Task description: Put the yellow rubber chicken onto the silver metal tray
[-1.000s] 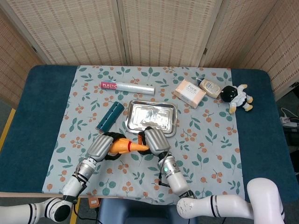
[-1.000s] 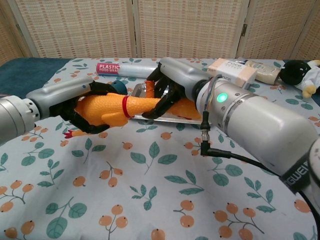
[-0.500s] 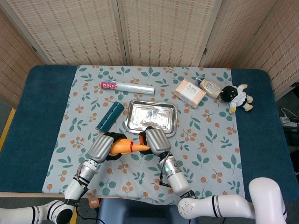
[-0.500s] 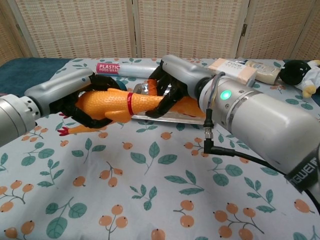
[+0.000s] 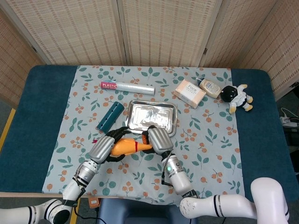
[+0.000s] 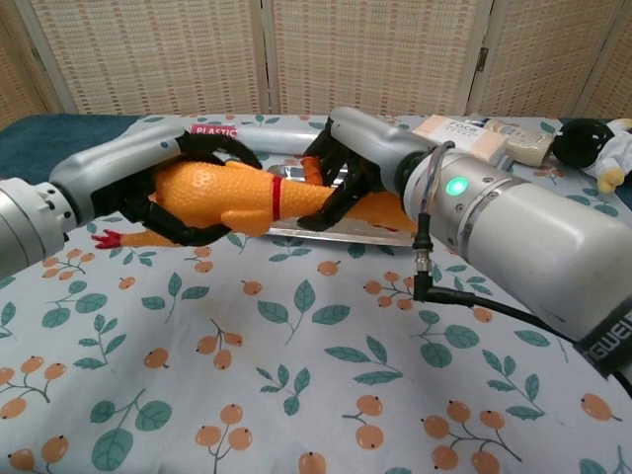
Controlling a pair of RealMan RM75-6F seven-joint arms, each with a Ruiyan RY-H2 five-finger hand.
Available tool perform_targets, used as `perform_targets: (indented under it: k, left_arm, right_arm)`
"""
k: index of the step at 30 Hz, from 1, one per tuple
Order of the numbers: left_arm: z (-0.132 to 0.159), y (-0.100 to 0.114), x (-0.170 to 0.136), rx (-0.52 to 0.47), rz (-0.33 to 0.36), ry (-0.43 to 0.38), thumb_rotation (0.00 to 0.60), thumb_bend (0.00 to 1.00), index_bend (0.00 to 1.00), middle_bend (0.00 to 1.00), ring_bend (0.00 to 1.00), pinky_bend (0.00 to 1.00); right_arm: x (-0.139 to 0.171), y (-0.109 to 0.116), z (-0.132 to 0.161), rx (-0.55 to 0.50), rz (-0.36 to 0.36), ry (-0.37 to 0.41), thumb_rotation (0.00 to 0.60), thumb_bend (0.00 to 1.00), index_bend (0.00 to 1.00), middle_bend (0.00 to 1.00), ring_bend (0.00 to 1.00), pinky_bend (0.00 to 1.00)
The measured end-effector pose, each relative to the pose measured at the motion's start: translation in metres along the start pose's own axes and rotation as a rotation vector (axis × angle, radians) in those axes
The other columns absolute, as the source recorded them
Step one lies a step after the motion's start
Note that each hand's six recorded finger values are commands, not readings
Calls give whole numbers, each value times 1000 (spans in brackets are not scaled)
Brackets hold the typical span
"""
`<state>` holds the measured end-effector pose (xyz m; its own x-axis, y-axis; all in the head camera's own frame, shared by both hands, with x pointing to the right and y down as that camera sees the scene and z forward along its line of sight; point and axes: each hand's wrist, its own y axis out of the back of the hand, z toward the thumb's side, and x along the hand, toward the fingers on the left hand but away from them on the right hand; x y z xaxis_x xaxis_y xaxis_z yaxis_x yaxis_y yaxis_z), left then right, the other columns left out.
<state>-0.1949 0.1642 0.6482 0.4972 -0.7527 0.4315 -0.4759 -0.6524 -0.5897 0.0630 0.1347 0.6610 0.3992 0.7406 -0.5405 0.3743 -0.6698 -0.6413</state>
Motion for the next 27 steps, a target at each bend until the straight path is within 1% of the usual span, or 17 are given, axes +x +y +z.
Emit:
perform_targets:
  k: [3,5,8,11,15,19,27]
  left_arm:
    - [-2,14,1,-47,39,-15,600,307,0,0,0,71]
    - [-7,25,2,-56,61,-19,600,301,0,0,0,62]
    - [-13,35,2,-44,72,-20,600,288,0,0,0,54]
    - [-15,39,2,-42,71,-22,600,274,0,0,0,49]
    - [-20,39,0,-43,40,-20,600,270,0,0,0,47]
    - [-23,38,-2,-20,21,-19,600,266,0,0,0,42]
    - [-34,32,-9,99,-66,17,600,265,0,0,0,7]
  right_arm:
    - [0,2,0,-2,-2,3,600,332,930,689,918,1000]
    - [0,4,1,-3,-6,6,600,332,930,689,917,1000]
    - [0,7,1,-7,-11,5,600,332,930,689,917,1000]
    - [0,8,0,-7,-12,3,600,332,930,689,917,1000]
    - [-1,8,-2,-4,-14,-4,600,332,930,688,918,1000]
    - [-2,10,-3,-5,-27,-9,600,333,930,689,918,1000]
    - [-4,16,-8,3,-38,-25,600,333,930,688,917,1000]
